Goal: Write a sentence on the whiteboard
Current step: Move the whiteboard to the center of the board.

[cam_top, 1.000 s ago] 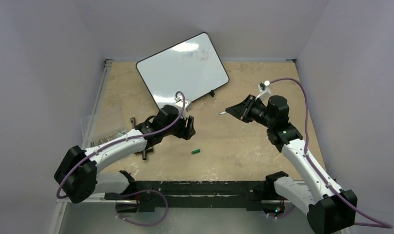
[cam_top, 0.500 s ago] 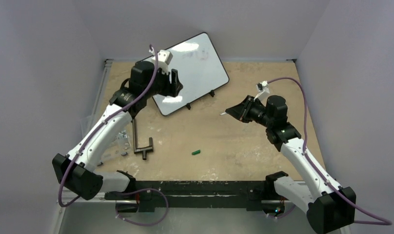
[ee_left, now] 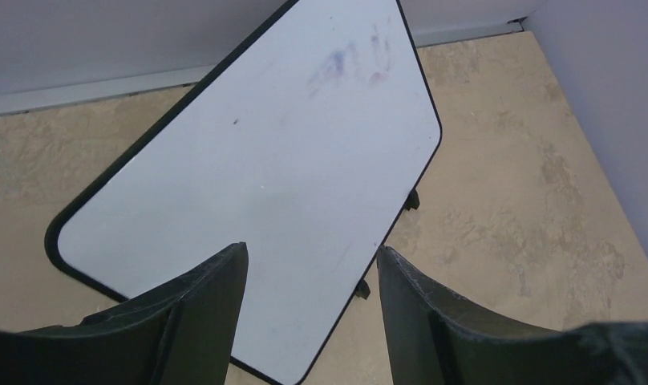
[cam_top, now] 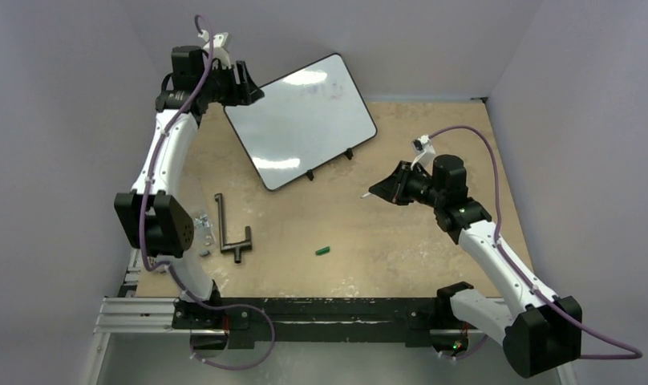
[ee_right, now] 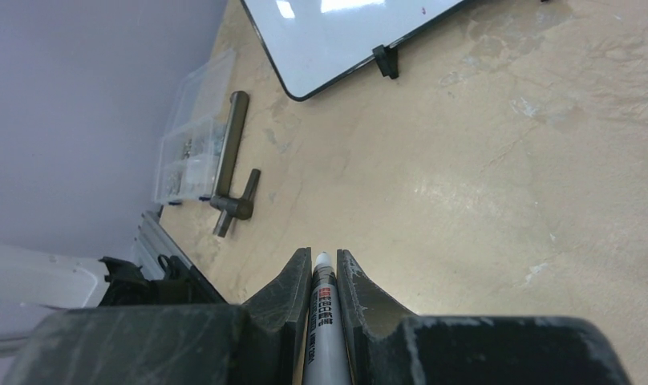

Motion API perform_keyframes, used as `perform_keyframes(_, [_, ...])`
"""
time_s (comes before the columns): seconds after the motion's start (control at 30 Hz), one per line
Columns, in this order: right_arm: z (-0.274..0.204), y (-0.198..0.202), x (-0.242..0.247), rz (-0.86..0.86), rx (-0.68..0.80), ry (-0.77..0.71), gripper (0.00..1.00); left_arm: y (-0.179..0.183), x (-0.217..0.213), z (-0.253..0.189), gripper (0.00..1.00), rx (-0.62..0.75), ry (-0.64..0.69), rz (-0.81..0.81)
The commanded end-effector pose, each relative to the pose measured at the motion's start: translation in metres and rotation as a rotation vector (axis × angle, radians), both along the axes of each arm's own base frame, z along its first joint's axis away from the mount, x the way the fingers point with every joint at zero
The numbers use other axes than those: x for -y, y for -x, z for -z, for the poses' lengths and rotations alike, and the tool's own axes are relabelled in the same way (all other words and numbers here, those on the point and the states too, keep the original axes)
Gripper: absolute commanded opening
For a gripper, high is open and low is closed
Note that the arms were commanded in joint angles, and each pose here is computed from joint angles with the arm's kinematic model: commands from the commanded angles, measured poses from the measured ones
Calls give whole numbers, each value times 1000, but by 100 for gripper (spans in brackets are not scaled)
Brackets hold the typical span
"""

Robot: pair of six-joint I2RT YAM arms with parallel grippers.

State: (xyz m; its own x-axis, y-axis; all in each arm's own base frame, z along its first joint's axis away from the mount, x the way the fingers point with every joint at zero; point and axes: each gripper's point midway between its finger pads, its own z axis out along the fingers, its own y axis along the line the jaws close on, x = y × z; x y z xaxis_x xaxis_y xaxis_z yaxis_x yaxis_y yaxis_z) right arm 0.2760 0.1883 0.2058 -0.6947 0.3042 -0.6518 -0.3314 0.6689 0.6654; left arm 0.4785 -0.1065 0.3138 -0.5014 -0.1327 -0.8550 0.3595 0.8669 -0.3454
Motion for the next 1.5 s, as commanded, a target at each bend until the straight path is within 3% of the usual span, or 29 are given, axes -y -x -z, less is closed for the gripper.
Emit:
perform_keyframes(0.0, [-36,6,-9,-88,120,-39,0,-23,19,-14,60,53,34,199])
perform_keyframes(0.17, [-40,8,-11,-117,140,-41,0,-56,19,-9,60,67,74,262])
perform_keyframes(0.7, [-23,-9,-17,-135,109,-14,0,-139,-48,35,60,77,253,207])
perform_keyframes(0.87, [-16,-15,-20,-143,85,-13,0,-145,-53,48,59,59,282,210])
perform_keyframes(1.13, [-9,-17,-21,-150,67,-10,0,-126,-36,69,51,-4,368,352])
perform_keyframes(1.47, [-13,-13,-20,-155,75,-11,0,-122,-44,91,51,-40,297,293])
